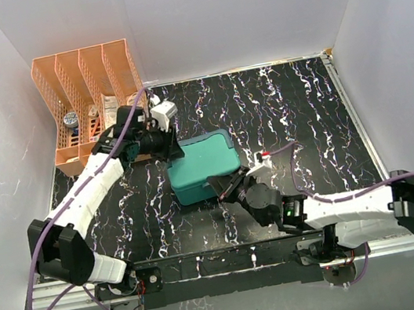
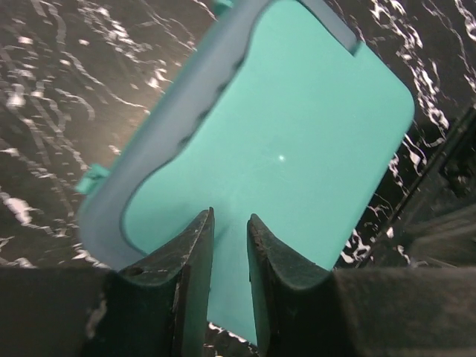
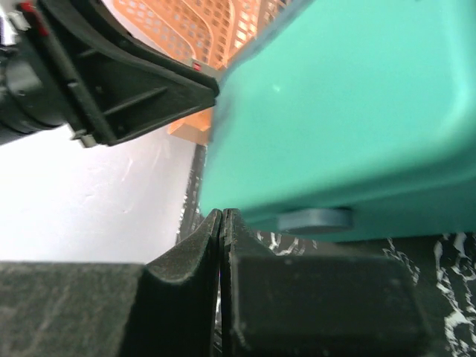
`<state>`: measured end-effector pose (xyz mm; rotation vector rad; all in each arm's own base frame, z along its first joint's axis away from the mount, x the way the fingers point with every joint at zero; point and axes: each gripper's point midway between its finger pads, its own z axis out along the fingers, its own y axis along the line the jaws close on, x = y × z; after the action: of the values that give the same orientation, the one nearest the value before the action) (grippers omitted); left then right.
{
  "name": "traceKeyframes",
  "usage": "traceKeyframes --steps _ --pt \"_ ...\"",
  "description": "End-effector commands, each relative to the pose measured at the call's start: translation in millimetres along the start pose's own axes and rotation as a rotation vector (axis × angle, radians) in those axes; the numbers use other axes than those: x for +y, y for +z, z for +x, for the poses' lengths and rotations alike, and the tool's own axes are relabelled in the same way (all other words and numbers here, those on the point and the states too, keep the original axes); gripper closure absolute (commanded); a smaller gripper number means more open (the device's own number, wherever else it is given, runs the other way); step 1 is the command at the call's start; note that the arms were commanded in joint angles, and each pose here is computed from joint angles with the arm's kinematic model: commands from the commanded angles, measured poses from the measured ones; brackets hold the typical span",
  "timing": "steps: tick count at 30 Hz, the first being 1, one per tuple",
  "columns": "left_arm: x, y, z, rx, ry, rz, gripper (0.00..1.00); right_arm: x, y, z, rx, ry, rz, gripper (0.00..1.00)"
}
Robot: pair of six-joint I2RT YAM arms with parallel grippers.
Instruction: Organize the medicine kit
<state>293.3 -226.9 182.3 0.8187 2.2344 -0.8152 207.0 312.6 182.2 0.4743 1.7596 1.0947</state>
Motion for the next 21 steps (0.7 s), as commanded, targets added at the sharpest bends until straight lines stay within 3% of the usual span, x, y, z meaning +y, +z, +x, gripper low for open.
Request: traceKeyframes --steps 1,5,10,14,21 --pt "10.1 -48.7 -44.9 -0.126 0.023 -0.168 0.75 46.7 -6.5 -41.1 -0.071 -0.029 -0.048 1.0" --pt "30.6 -79.4 -62.1 -0.206 0.023 -0.303 0.71 42.6 -15.7 -81.8 -0.168 -0.158 0.055 1.0" --pt "82.0 -96.6 -30.3 -0.19 -0.062 -0.471 0.66 19.4 -18.1 -138.7 -0.242 -0.282 0.225 1.0" --pt "117.4 -92.5 6.6 -0.131 -0.185 -0.522 0.65 -11.1 -17.0 -170.8 -0.264 -0.379 0.345 1.0" --pt "135.0 -56.8 45.3 -0.028 -0.302 -0.472 0.68 -64.5 -1.7 -185.8 -0.224 -0.482 0.503 1.0"
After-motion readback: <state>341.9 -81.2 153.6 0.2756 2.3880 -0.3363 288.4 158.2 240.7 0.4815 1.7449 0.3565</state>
